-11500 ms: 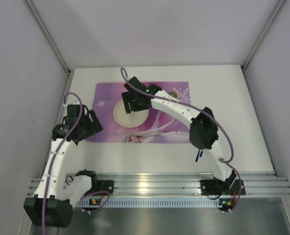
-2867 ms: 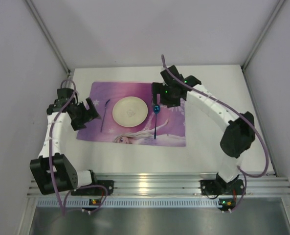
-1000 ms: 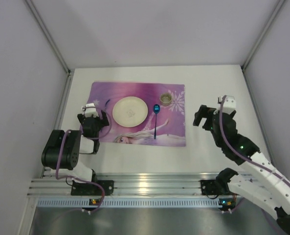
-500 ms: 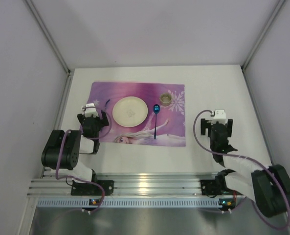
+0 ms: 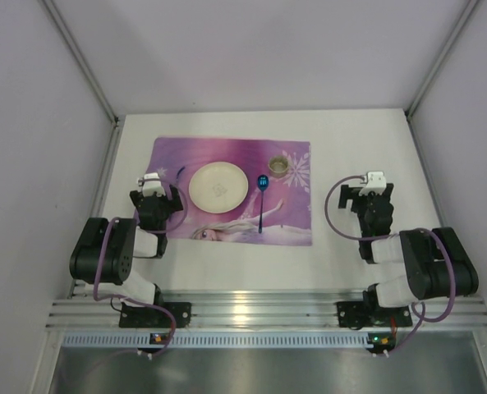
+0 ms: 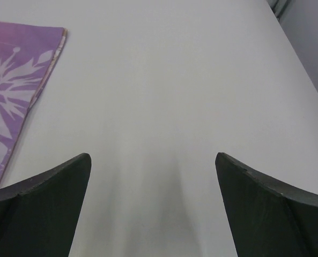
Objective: Set the dinner table for one person
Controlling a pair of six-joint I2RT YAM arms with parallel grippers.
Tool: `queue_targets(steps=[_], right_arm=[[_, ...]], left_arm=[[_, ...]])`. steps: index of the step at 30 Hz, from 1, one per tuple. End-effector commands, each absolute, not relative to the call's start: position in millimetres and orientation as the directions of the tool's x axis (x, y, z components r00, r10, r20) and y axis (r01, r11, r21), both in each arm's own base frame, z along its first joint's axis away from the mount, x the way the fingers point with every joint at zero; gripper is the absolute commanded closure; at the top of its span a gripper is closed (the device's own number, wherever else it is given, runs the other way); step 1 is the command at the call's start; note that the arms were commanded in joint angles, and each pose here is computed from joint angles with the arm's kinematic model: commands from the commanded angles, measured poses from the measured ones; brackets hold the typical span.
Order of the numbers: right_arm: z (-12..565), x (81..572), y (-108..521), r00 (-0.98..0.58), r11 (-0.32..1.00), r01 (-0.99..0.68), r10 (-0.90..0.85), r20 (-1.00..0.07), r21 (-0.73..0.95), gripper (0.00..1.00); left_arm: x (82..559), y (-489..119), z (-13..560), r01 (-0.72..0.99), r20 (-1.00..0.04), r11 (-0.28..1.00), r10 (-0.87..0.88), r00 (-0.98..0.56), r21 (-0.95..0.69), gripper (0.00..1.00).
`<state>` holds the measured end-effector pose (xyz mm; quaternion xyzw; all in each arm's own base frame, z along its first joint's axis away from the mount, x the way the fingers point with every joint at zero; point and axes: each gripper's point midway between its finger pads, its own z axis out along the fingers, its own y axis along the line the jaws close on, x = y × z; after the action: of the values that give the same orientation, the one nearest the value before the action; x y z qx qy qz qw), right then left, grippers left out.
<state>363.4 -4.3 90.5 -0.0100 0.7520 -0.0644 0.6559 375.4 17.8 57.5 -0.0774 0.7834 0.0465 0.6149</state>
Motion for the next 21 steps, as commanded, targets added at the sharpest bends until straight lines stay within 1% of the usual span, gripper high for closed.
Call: queue_targets(steps=[1,3,16,17,21], right_arm=[[124,373,13,0.008,0.996,-0.019,-0.091,-0.996,-0.092,0.00],[122,374,8,-0.006,0.997,0.005,-0.080,-0.997,-0.080,0.00],[124,377,9,-0.002,0.997,0.004,-0.080,-0.997,-0.080,0.00],[119,377,5,-0.025,0.998,0.017,-0.061,-0.998,-0.062,0.00],[119,382,-6,-0.038,0.998,0.059,-0.027,-0.999,-0.029,0.00]], left_arm=[[389,18,85,-0.180,-0.990,0.983,-0.062,-0.130,-0.038,0.01],[389,18,85,-0.180,-0.990,0.983,-0.062,-0.130,-0.038,0.01],[389,18,85,-0.180,-0.990,0.983,-0.063,-0.130,-0.039,0.02],[388,18,84,-0.180,-0.989,0.983,-0.062,-0.131,-0.037,0.02],[388,18,84,-0.180,-0.989,0.983,-0.062,-0.131,-0.037,0.02]])
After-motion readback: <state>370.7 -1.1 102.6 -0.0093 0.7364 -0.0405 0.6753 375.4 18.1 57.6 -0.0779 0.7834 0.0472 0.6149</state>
